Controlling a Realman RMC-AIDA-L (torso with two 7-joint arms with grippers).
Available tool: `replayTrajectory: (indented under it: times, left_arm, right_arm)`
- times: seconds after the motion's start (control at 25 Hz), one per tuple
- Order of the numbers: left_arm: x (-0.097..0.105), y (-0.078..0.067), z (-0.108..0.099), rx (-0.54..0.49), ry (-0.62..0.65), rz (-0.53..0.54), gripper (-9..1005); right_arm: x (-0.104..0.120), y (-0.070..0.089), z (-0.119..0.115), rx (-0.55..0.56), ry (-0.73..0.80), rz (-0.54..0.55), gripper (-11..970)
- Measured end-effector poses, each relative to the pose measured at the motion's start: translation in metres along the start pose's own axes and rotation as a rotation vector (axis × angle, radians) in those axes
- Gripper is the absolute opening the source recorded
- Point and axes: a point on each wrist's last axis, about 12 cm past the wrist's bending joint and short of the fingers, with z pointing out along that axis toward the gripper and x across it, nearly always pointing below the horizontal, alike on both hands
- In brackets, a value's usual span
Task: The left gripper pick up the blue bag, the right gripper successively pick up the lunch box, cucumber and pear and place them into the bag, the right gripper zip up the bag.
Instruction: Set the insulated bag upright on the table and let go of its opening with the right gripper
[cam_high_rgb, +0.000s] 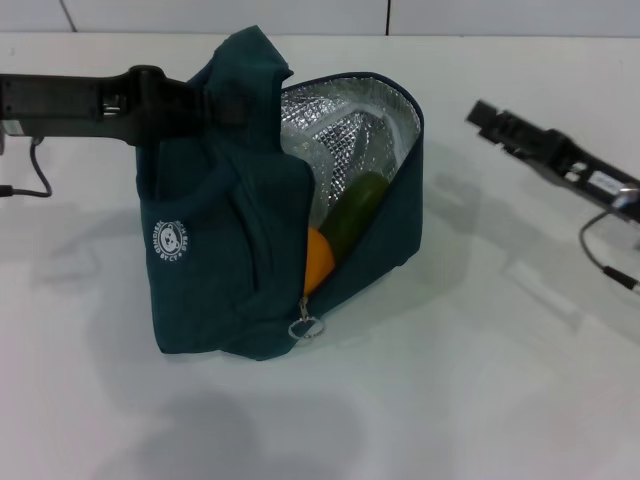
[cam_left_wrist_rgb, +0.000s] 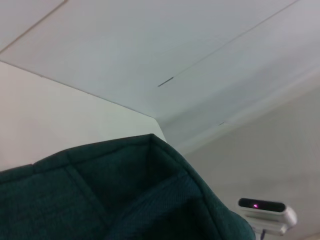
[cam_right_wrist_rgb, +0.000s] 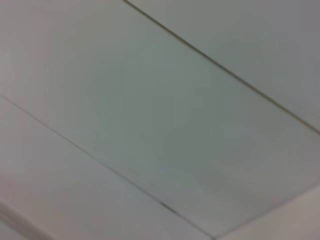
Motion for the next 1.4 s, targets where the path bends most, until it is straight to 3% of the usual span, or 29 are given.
replayTrajectory:
  times: [0.56, 0.96, 1.16, 1.4]
  left_arm:
    - [0.000, -0.001, 0.004, 0.006, 0.007, 0.008, 39]
    - [0.000, -0.001, 0.003, 0.006, 0.007, 0.009, 40]
    - [-0.001, -0.002, 0.008, 0.015, 0.012, 0.010, 40]
    - [-0.001, -0.008, 0.022, 0.061, 0.041, 0.011, 39]
  right_arm:
    - [0.011, 0.013, 0.047, -0.006, 0.201, 0.082, 578]
    - [0.016, 0.016, 0.045, -0.041, 0.243, 0.011, 529]
    - [0.007, 0.022, 0.039, -0.109, 0.184, -0.029, 284]
    - [-0.017, 0.033, 0.020, -0.234, 0.077, -0.062, 88]
